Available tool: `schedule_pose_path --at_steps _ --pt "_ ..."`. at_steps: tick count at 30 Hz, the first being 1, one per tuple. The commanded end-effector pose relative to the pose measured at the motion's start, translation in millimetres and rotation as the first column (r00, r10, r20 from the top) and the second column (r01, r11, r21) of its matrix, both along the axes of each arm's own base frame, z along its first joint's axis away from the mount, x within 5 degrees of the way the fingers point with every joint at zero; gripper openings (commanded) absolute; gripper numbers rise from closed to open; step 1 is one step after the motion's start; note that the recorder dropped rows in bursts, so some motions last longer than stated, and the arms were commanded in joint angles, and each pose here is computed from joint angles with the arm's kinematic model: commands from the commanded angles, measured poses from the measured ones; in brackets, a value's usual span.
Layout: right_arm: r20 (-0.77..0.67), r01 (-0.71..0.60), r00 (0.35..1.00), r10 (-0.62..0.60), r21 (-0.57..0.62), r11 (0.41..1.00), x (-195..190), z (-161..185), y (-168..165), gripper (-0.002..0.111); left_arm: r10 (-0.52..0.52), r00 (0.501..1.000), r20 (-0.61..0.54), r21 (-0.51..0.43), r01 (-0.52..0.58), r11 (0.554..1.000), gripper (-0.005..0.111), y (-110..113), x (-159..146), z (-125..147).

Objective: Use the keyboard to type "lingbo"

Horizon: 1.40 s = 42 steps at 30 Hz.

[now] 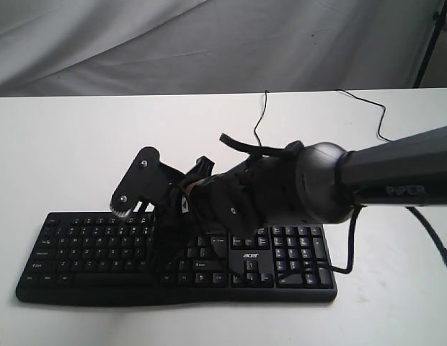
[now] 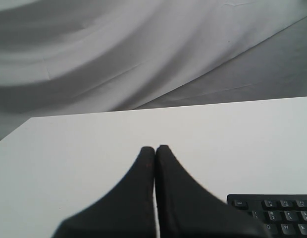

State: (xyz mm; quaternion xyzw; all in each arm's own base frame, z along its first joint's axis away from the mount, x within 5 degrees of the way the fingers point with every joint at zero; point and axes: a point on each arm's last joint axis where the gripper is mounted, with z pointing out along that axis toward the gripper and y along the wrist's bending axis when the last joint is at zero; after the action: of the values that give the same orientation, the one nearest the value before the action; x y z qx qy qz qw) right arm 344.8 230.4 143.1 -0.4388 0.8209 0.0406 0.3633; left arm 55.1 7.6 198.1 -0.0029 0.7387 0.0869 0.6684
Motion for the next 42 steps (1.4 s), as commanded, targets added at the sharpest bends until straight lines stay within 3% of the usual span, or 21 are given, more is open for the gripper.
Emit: schedule_pose_path --at_steps 1,10,16,20,24,31,42 --pt "0.021 -0.01 1.0 0.009 0.017 1.0 -5.9 27.3 -1.7 0.0 -0.004 1.0 -0.004 -0.004 0.004 1.0 0.001 -0.2 0.5 -1.5" --pt "0.12 -0.023 0.993 0.014 0.076 0.997 -39.1 94.0 -23.6 0.0 -0.004 1.0 -0.004 -0.004 0.004 1.0 0.001 -0.2 0.5 -1.5" --pt "0.194 -0.028 0.981 0.003 0.125 0.992 -87.5 128.1 -56.0 0.0 -0.004 1.0 -0.004 -0.004 0.004 1.0 0.001 -0.2 0.5 -1.5" --pt "0.269 -0.01 0.962 -0.052 0.223 0.975 -124.1 140.1 -81.5 0.0 -0.004 1.0 -0.004 -0.004 0.004 1.0 0.001 -0.2 0.5 -1.5" --pt "0.34 0.002 0.934 -0.11 0.305 0.952 -153.7 139.3 -103.6 0.0 -0.004 1.0 -0.004 -0.004 0.004 1.0 0.001 -0.2 0.5 -1.5" --pt "0.281 0.014 0.955 -0.094 0.275 0.961 -186.1 113.5 -124.2 0.0 -0.004 1.0 -0.004 -0.004 0.004 1.0 0.001 -0.2 0.5 -1.5" --pt "0.251 0.016 0.965 -0.083 0.257 0.966 -190.5 107.8 -126.3 0.0 -0.004 1.0 -0.004 -0.004 0.004 1.0 0.001 -0.2 0.5 -1.5"
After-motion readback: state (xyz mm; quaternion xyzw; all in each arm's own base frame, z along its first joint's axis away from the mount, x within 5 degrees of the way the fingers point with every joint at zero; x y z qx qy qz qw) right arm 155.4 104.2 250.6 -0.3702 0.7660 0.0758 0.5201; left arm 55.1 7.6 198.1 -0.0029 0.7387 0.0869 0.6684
